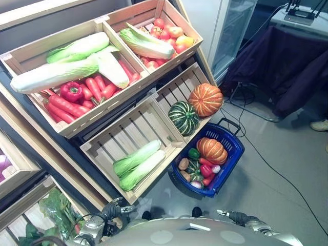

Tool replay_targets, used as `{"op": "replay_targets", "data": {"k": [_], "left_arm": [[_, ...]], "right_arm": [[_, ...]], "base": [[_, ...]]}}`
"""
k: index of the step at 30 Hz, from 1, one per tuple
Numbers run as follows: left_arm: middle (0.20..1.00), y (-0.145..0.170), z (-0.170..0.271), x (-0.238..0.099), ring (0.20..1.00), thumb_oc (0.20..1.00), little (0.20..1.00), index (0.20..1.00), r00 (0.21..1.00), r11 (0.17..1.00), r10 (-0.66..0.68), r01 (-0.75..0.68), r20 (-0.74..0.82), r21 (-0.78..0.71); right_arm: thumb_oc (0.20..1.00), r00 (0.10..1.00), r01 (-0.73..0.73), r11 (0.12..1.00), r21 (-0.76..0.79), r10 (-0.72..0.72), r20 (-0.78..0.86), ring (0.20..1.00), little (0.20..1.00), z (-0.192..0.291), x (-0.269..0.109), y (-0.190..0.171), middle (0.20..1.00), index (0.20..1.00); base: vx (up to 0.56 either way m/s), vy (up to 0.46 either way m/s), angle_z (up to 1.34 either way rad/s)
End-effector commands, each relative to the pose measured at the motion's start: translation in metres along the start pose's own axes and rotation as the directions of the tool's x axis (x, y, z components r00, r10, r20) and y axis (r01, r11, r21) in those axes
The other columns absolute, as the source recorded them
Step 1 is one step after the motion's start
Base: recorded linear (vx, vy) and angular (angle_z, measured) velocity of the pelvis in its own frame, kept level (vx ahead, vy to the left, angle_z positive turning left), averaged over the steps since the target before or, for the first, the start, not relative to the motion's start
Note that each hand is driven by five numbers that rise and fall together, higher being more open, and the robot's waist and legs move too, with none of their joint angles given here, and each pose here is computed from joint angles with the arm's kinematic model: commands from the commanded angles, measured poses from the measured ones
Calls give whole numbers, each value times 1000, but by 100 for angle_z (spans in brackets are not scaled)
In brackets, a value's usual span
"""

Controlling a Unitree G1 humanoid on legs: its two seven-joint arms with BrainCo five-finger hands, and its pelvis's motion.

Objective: Pick up fruits and vegetables into the basket

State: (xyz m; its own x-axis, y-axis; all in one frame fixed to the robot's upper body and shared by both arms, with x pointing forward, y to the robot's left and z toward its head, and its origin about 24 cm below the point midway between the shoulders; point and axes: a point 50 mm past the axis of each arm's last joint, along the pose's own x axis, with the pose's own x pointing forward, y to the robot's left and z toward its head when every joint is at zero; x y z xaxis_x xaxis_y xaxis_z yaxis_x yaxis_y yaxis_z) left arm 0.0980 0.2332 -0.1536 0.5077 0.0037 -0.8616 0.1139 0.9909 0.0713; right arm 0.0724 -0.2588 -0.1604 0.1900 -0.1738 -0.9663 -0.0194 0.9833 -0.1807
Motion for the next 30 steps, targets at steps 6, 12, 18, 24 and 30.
{"op": "replay_targets", "data": {"k": [6, 12, 18, 24, 30], "left_arm": [[1000, -2, 119, 14, 1000, 1000, 1000, 1000, 912, 999, 4, 18, 411, -49], [1000, -7, 147, 11, 1000, 1000, 1000, 1000, 863, 999, -2, 21, 505, -32], [1000, -13, 179, 3, 1000, 1000, 1000, 1000, 788, 999, -24, 40, 615, -12], [1000, -18, 216, -9, 1000, 1000, 1000, 1000, 689, 998, -66, 54, 722, 40], [1000, -20, 252, -28, 1000, 1000, 1000, 1000, 562, 997, -52, -12, 825, 71]], "right_arm": [[1000, 990, 42, 999, -4, -41, 135, 1000, 1000, 58, -2, -3, 1000, 1000], [1000, 980, 45, 999, -15, -41, 193, 1000, 1000, 81, -5, -3, 1000, 1000], [1000, 967, 66, 998, 16, -68, 245, 1000, 1000, 98, -9, -10, 1000, 1000], [1000, 945, 82, 994, 76, -102, 312, 1000, 1000, 127, -17, -17, 1000, 1000], [1000, 923, 81, 987, 140, -127, 363, 1000, 1000, 147, -24, -22, 1000, 1000]], "base": [[-134, -11, 1], [-88, -15, 0], [-77, -10, 2], [-128, 6, 8], [-87, 0, 10]]}}
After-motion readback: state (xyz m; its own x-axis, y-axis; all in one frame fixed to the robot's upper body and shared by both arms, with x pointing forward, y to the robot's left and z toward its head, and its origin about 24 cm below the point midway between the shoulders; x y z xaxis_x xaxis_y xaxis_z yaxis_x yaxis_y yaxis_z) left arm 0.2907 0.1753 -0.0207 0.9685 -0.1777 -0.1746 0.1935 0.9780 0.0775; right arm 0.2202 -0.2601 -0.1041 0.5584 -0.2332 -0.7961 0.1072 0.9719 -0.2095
